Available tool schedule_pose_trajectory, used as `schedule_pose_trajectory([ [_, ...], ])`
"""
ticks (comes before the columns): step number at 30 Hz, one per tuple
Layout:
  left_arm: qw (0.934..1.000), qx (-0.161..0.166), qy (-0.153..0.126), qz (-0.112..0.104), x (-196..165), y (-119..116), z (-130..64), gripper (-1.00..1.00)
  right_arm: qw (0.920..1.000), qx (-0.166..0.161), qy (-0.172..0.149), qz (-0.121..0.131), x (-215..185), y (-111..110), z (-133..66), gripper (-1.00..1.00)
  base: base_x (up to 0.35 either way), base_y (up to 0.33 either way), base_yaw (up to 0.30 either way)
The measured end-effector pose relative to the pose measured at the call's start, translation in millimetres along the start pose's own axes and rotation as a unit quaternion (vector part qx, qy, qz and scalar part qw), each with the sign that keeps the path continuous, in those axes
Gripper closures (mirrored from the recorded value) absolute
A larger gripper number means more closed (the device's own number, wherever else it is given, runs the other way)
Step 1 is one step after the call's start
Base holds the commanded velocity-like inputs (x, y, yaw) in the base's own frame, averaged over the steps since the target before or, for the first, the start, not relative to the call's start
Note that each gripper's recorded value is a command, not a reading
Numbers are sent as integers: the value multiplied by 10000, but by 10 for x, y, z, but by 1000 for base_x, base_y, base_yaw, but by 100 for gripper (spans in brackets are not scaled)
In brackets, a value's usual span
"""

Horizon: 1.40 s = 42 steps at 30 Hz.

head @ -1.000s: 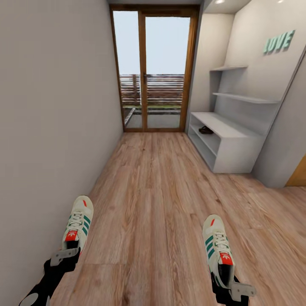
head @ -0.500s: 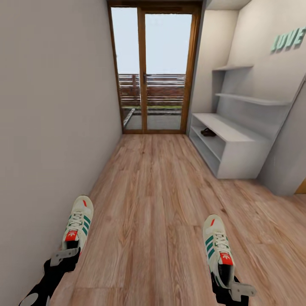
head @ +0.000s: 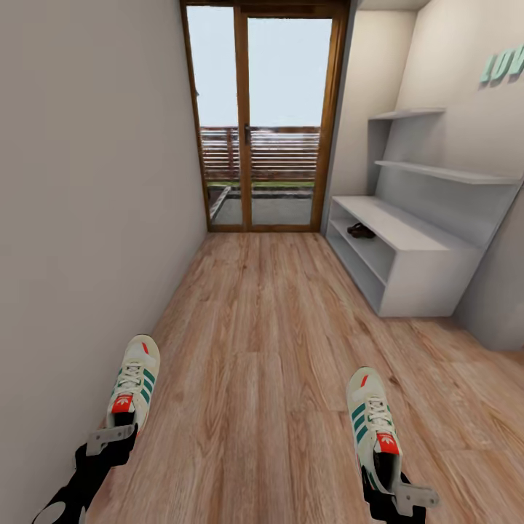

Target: Pick up the two gym shoes and the two sandals from the corridor floor and place them onto the hallstand (shoe rack) in the corridor, making sure they are on the rack and not on the floor. Arrange them so the two gym shoes are next to each other and the two sandals are next to each other.

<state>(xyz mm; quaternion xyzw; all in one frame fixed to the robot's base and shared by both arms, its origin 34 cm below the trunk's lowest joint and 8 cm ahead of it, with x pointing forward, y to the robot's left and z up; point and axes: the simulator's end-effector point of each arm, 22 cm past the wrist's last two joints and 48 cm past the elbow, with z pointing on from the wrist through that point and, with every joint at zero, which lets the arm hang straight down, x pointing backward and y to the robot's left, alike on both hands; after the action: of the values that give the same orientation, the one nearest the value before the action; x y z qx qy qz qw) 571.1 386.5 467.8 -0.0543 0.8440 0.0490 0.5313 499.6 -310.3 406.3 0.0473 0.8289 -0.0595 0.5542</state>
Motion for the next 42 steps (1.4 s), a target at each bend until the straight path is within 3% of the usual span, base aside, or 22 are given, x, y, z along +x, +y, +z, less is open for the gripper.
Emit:
schedule_pose_trajectory([
  [42, 10000, -12, 86, 13, 83, 9, 14, 100, 10000, 5, 93, 0, 82, 6, -7, 100, 339, 0, 0],
])
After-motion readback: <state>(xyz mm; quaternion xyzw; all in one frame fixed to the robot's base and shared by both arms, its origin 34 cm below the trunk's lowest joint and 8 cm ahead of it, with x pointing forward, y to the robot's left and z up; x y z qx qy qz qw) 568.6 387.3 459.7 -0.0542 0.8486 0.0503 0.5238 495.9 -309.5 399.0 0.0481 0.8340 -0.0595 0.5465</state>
